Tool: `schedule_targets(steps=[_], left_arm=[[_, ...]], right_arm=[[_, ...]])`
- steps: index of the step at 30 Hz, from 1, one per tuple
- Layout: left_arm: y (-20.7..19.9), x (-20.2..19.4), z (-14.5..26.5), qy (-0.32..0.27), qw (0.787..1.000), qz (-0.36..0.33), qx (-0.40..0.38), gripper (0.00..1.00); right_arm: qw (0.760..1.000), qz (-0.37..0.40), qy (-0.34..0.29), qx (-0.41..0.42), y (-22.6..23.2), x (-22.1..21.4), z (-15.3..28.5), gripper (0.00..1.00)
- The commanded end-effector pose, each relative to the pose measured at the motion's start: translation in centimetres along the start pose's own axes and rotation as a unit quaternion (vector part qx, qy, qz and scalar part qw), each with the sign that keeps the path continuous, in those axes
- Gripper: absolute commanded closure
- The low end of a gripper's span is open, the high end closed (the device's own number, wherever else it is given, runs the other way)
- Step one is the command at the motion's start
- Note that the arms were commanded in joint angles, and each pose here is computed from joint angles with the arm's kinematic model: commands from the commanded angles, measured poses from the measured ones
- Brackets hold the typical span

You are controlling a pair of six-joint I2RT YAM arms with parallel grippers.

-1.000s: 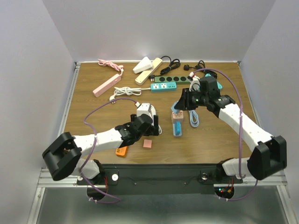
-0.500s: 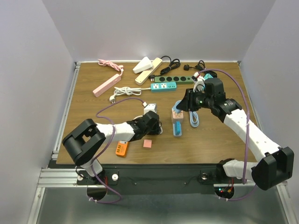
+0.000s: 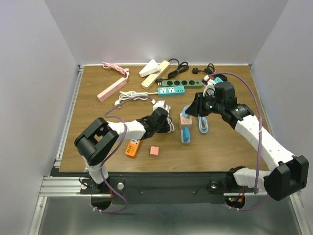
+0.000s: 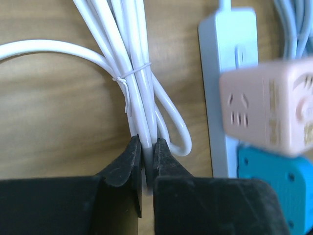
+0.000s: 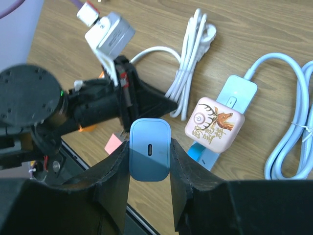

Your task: Insert the plug

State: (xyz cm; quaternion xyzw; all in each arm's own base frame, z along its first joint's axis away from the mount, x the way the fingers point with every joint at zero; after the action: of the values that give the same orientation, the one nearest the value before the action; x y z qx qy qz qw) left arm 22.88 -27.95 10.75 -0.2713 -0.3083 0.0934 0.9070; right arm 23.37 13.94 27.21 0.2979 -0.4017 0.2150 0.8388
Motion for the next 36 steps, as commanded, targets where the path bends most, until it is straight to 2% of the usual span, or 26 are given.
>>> schedule_targets(steps=[1, 9, 13, 17, 21, 23, 25, 29, 30, 31, 33, 35, 36], left_arm=[[-2.7, 3.2, -1.6, -0.027, 0.998, 0.014, -0.045, 1.0], [-6.1, 6.3, -6.5, -0.031, 0.996, 0.039, -0.078, 1.0], [-7.2, 7.9, -7.7, -0.063, 0.994, 0.047, -0.078, 1.0], [-8.2, 8.8, -8.5, -0.071, 0.992, 0.052, -0.091, 1.0], [-9.5, 9.4, -7.0, -0.072, 0.987, 0.061, -0.133, 0.65], [-9.4, 9.6, -5.5, -0.081, 0.984, 0.06, -0.146, 0.22], [-9.1, 9.7, -4.3, -0.091, 0.983, 0.052, -0.152, 0.02], [-7.5, 9.2, -1.3, -0.097, 0.983, 0.029, -0.151, 0.01], [-7.7, 10.0, 0.6, -0.117, 0.98, 0.03, -0.159, 0.01], [-6.1, 9.0, 1.0, -0.114, 0.983, 0.028, -0.139, 0.01], [-5.2, 9.8, 3.9, -0.165, 0.978, 0.036, -0.123, 0.01], [-2.5, 8.6, 5.1, -0.179, 0.98, 0.037, -0.078, 0.01], [-2.1, 9.2, 6.8, -0.213, 0.974, 0.046, -0.066, 0.01]], right_arm=[[0.999, 0.013, -0.03, -0.015, 0.0, 0.8, 0.8, 1.0], [0.999, 0.009, -0.027, -0.03, -0.1, 0.4, 1.0, 1.0], [0.999, 0.004, -0.026, -0.032, 0.1, 0.1, 1.5, 0.99], [0.999, -0.003, -0.026, -0.037, 0.1, -0.3, 1.7, 1.0], [0.999, -0.008, -0.024, -0.041, 0.1, -0.3, 1.7, 1.0], [0.999, -0.007, -0.026, -0.044, 0.2, 0.0, 2.0, 1.0], [0.999, -0.006, -0.028, -0.046, 0.3, 0.3, 2.1, 1.0], [0.998, -0.004, -0.032, -0.047, 0.4, 0.9, 2.3, 1.0], [0.998, -0.004, -0.033, -0.045, 0.5, 1.0, 2.3, 1.0], [0.999, -0.004, -0.032, -0.044, 0.5, 1.1, 2.3, 1.0], [0.998, -0.005, -0.033, -0.045, 0.5, 1.1, 2.4, 1.0], [0.998, -0.005, -0.033, -0.045, 0.5, 1.1, 2.4, 1.0], [0.999, -0.005, -0.032, -0.044, 0.5, 1.1, 2.4, 1.0]])
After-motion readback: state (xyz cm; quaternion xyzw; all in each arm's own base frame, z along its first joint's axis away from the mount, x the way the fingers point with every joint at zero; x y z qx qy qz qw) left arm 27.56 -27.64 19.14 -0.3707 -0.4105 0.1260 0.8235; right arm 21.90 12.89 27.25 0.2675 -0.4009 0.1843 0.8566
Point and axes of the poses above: each gripper's point midway between its finger pads, its own z axis back along the fingers, its own y axis along the line the jaws close on, x = y × z, the point moved 10 cm from there along z, back along the fingers, and after that the axes turned 13 degrees about z, right-handed, at the moved point
